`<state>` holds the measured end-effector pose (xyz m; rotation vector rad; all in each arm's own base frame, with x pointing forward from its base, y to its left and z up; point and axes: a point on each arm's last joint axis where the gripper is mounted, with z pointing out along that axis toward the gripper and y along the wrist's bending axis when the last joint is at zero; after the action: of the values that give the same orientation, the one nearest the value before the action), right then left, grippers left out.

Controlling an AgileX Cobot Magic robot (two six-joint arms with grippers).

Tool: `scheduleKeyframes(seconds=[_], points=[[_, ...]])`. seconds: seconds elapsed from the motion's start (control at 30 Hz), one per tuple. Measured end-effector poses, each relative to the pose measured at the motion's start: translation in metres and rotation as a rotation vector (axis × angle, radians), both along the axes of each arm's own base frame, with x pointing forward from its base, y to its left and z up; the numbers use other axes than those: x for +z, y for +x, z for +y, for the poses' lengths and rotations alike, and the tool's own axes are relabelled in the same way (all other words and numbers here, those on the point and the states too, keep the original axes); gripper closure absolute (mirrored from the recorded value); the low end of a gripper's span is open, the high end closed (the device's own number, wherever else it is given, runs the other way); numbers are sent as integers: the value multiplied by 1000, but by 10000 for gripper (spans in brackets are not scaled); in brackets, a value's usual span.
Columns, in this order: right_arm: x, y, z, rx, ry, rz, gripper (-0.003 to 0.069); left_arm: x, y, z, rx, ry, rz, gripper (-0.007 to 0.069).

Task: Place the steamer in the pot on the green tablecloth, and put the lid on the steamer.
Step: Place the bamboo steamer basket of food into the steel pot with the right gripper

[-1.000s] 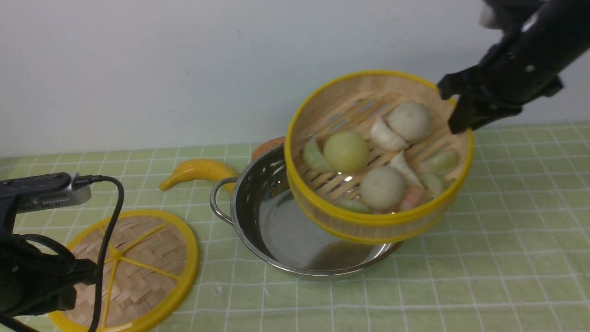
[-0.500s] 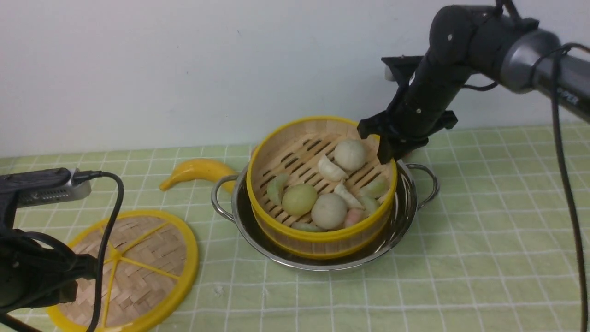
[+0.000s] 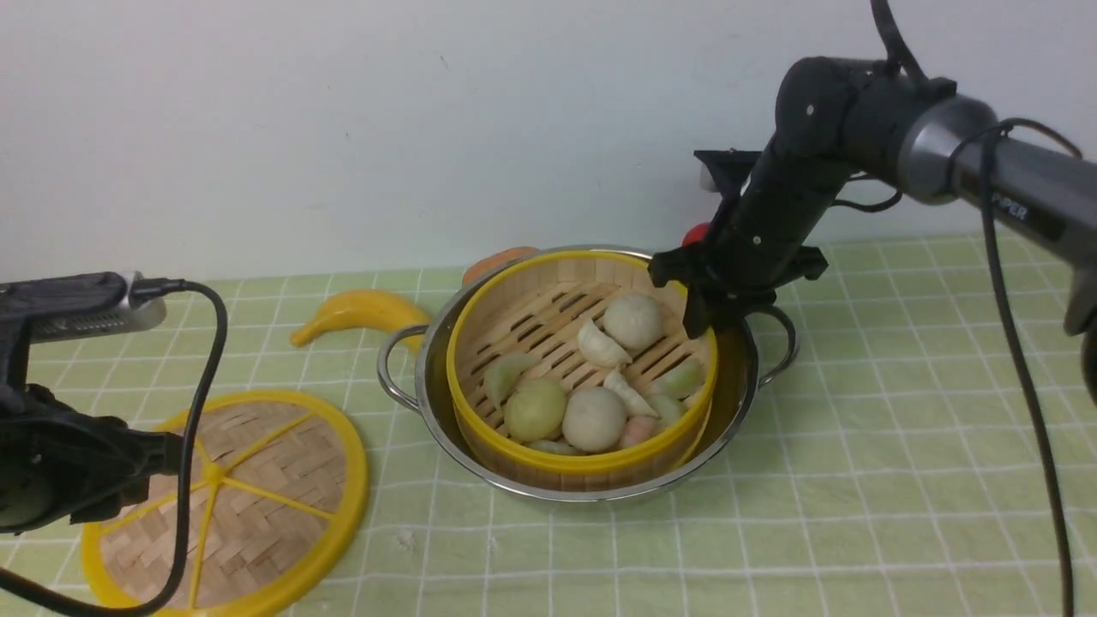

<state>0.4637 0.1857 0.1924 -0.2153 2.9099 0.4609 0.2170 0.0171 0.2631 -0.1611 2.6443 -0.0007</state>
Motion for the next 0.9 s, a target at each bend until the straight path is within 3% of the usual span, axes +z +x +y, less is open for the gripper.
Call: scheduleKeyframes(seconds=[0.3,0.37,0.67,0.73,0.9], points=[[40,-6,-4,9,-2,-98,250,-27,25,2,-5,0,43,383],[68,-11,-10,12,-21,-167,203,-41,42,4,-4,0,52,383],[170,-48,-31,4,-43,-405,171,-66,86,7,-4,-3,95,383],[218,-76,-41,-2,-8,-515,171,-74,97,8,-4,-6,120,382],[280,-123,-57,0,35,-671,171,-89,101,9,-5,-12,188,382]])
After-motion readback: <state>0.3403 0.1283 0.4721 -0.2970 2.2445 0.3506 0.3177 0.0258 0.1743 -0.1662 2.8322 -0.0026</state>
